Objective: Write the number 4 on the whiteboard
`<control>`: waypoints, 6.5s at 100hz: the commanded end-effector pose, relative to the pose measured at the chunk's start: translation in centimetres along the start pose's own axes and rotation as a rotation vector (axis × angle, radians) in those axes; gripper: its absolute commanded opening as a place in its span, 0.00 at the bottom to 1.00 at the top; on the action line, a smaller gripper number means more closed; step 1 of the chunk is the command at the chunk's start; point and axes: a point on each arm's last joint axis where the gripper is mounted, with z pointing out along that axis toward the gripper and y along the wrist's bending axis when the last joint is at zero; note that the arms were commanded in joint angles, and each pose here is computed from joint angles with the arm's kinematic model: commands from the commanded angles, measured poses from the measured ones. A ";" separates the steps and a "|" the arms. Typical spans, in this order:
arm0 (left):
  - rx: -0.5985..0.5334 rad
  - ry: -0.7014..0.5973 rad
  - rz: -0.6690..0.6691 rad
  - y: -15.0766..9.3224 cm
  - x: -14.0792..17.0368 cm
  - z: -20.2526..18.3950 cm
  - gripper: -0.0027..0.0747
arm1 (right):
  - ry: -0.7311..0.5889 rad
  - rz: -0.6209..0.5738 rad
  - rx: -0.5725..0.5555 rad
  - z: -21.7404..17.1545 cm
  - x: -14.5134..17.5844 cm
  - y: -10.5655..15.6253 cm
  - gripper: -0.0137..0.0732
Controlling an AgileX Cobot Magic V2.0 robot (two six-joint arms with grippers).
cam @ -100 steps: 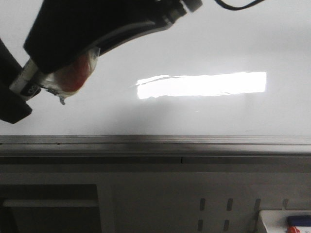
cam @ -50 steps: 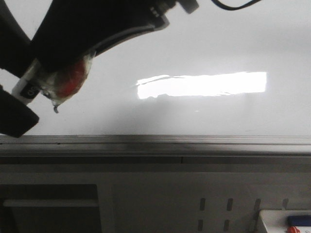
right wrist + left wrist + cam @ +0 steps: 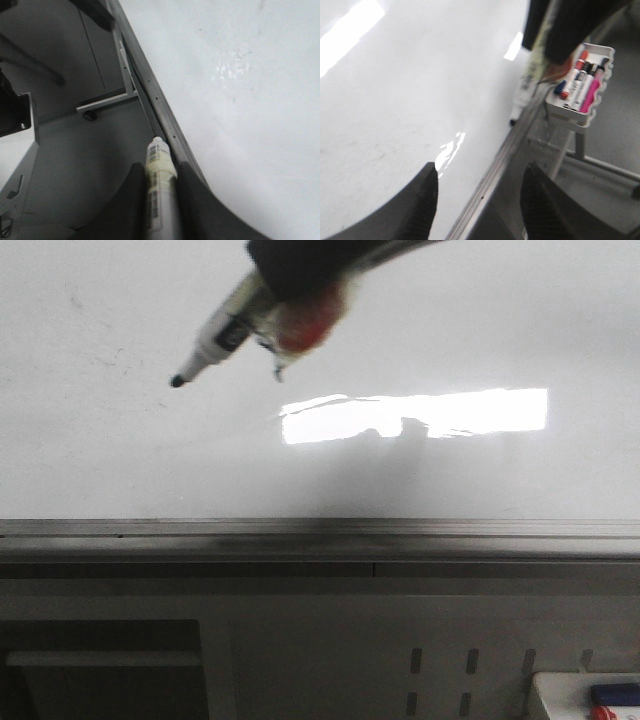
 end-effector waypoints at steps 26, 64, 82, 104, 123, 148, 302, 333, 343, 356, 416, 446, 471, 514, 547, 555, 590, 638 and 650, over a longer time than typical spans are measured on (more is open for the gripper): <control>-0.247 -0.181 -0.368 0.2 3.6 -1.7 0.12 | -0.172 0.017 0.286 -4.0 2.1 -0.5 0.09; -0.231 -0.194 -0.414 0.1 3.7 -1.6 0.01 | -0.235 0.034 0.519 -3.1 1.8 -3.2 0.08; -0.221 -0.196 -0.429 0.0 3.6 -1.6 0.01 | -0.227 0.036 0.527 -2.3 1.1 -3.9 0.08; -0.214 -0.202 -0.444 0.0 3.6 -1.6 0.01 | -0.221 0.040 0.556 -1.5 1.0 -4.6 0.08; -0.215 -0.202 -0.443 0.0 3.6 -1.6 0.01 | -0.170 0.049 0.545 -0.1 1.7 -5.1 0.08; -0.215 -0.202 -0.443 0.0 3.6 -1.6 0.01 | -0.124 0.058 0.530 1.1 2.4 -5.4 0.08; -0.218 -0.211 -0.451 0.0 3.5 -1.6 0.01 | -0.095 0.245 0.627 -3.4 6.9 -6.2 0.09; -0.218 -0.211 -0.451 0.0 3.5 -1.6 0.01 | -0.257 0.129 0.419 -5.6 -0.4 -3.9 0.09; -0.217 -0.211 -0.453 0.0 3.5 -1.6 0.01 | -0.286 0.105 0.432 -5.5 -1.7 -4.2 0.09; -0.217 -0.211 -0.453 0.0 3.5 -1.6 0.01 | -0.235 0.124 0.416 -3.8 -1.3 -5.0 0.09; -0.217 -0.211 -0.453 0.0 3.5 -1.6 0.01 | -0.133 0.171 0.456 -0.6 0.8 -7.0 0.09; -0.217 -0.211 -0.453 0.0 3.5 -1.6 0.01 | -0.111 0.176 0.427 -0.4 1.2 -6.7 0.09; -0.208 -0.217 -0.470 0.0 3.5 -1.6 0.01 | 0.040 0.343 0.312 1.1 6.2 -4.8 0.09; -0.205 -0.221 -0.480 0.0 3.4 -1.6 0.01 | 0.026 0.352 0.311 0.7 6.3 -4.4 0.09; -0.189 -0.255 -0.392 0.2 1.2 -2.9 0.06 | -0.264 0.099 0.024 -5.5 -5.7 0.3 0.09; -0.166 -0.248 -0.266 0.1 -0.1 -3.8 0.21 | -0.277 0.048 0.007 -6.0 -6.5 1.1 0.09; 0.249 -0.089 -0.003 -0.4 -4.9 -3.4 0.56 | -0.092 -0.284 -0.095 -2.0 -5.2 3.7 0.09; 0.520 -0.037 0.008 -1.3 -5.8 0.5 0.39 | -0.136 -0.355 -0.188 -0.9 -5.8 6.9 0.08; 0.520 -0.037 0.007 -1.3 -5.8 0.6 0.29 | -0.138 -0.353 -0.195 -0.9 -5.8 7.1 0.08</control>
